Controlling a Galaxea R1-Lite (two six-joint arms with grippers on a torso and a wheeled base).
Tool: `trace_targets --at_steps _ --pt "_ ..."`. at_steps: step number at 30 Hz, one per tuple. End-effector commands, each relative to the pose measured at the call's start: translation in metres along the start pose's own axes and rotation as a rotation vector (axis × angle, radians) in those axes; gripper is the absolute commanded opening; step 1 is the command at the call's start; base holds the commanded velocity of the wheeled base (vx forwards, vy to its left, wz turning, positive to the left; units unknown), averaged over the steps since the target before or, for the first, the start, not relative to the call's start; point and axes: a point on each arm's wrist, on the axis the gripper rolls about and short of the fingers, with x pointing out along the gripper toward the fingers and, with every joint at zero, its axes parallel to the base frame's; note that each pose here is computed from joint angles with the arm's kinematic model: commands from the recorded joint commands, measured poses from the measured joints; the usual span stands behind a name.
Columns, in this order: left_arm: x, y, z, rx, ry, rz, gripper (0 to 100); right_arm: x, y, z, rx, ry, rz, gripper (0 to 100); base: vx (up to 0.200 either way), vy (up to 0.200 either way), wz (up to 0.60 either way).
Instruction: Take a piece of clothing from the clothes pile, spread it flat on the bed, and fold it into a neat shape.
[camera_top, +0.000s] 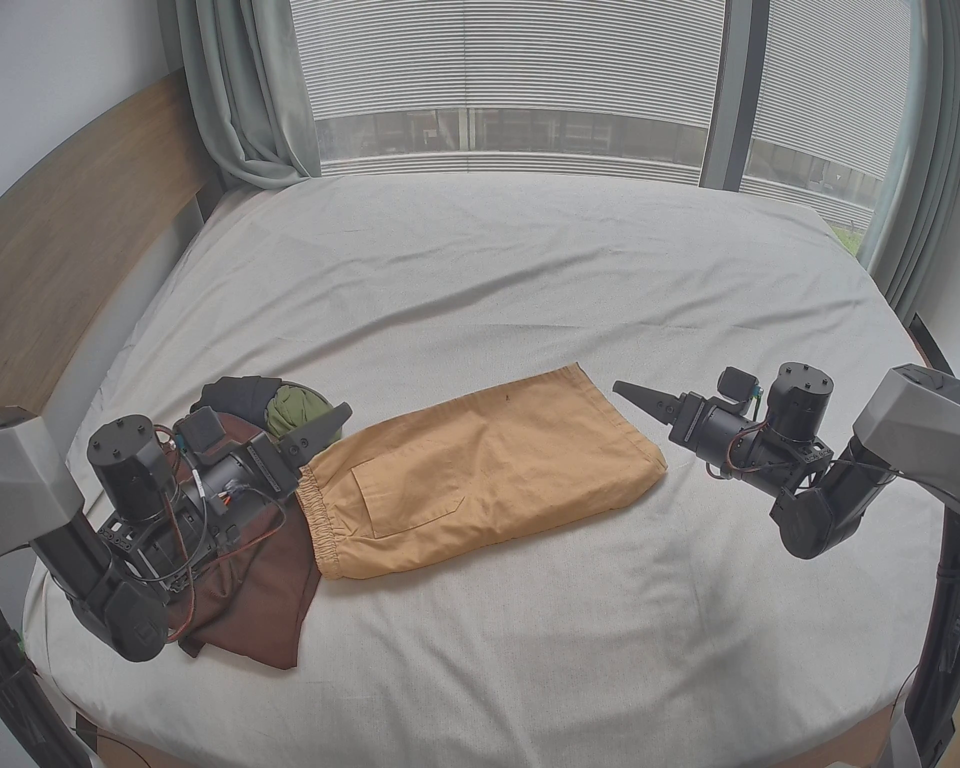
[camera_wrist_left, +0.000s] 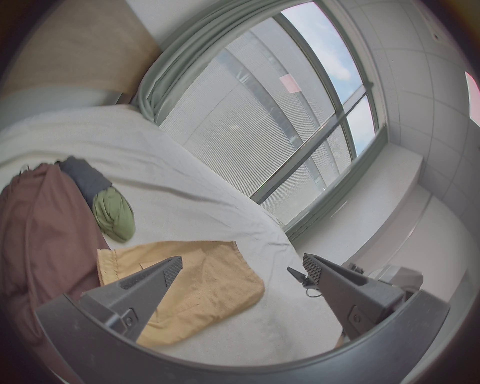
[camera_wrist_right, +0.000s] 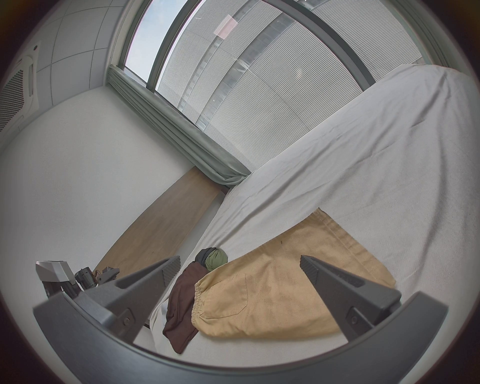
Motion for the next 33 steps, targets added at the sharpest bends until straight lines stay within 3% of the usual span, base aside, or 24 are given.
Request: trace_targets --at_steps 1,7,13,33 --pt "-0.009 0.003 0.001 0.061 0.002 0.020 100 -0.003 0.001 -0.008 0.017 0.025 0.001 100 0.000 0.000 0.00" --pt "-0.010 0.014 -0.014 0.114 0.064 0.065 100 -0.004 -0.004 -0.012 0.025 0.034 -0.013 100 0.000 0.000 0.00" --pt "-0.007 0.027 -0.029 0.239 0.128 0.095 100 -0.002 -0.007 -0.018 0.033 0.050 -0.020 100 0.000 0.000 0.00" --pt "-0.011 0.027 -0.031 0.237 0.139 0.099 100 0.010 -0.026 -0.061 0.078 0.156 -0.053 100 0.000 0.000 0.00"
